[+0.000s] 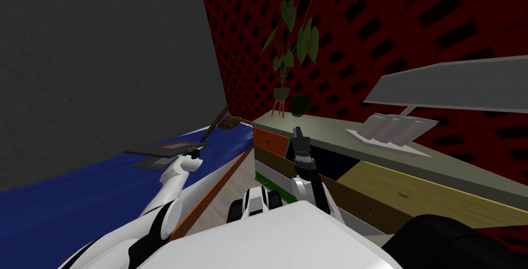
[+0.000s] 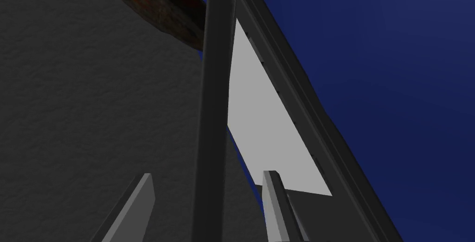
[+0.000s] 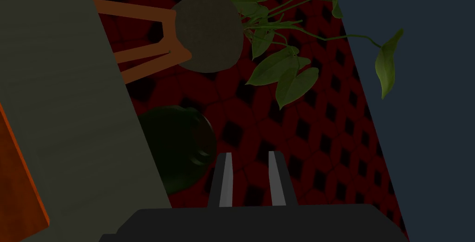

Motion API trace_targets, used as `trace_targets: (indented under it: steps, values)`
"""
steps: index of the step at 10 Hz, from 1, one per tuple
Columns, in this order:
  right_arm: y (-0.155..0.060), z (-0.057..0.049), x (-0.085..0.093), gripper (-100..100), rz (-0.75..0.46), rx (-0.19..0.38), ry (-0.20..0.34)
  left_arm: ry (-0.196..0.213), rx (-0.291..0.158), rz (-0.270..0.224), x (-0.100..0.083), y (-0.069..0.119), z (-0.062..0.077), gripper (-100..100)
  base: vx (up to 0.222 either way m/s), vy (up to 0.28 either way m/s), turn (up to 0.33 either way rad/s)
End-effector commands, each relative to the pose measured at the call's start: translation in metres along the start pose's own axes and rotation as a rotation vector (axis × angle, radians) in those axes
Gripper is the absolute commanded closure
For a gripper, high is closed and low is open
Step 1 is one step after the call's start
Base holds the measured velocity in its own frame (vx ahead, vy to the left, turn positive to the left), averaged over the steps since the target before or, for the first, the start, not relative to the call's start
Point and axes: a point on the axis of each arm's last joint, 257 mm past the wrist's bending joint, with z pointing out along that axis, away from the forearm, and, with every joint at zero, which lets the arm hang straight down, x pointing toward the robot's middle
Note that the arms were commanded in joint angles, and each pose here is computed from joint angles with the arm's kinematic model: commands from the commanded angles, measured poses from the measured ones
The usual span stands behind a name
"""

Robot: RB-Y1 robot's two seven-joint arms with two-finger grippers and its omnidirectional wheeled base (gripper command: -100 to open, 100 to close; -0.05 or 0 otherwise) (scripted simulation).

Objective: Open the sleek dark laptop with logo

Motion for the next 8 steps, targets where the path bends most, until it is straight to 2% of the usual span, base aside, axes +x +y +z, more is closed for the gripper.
trace_targets:
  steps: [1, 2, 3, 4, 8]
  values:
    - [0.0, 0.0, 0.0, 0, 0.0, 0.0, 0.0, 0.04, 0.019, 0.037, 0.004, -0.015, 0.009, -100, -0.017, -0.023, 0.064]
    - [0.0, 0.0, 0.0, 0, 0.0, 0.0, 0.0, 0.048, 0.0, 0.012, 0.006, -0.007, 0.01, -100, -0.014, -0.019, 0.053]
    - [0.0, 0.0, 0.0, 0, 0.0, 0.0, 0.0, 0.066, 0.032, 0.039, 0.005, -0.027, 0.015, -100, -0.025, -0.033, 0.094]
    - [0.0, 0.0, 0.0, 0, 0.0, 0.001, 0.0, 0.07, 0.005, 0.032, 0.007, -0.013, 0.016, -100, -0.021, -0.023, 0.07]
    - [0.0, 0.0, 0.0, 0, 0.001, 0.0, 0.001, 0.072, 0.002, 0.02, 0.007, -0.013, 0.016, -100, -0.003, -0.003, 0.01]
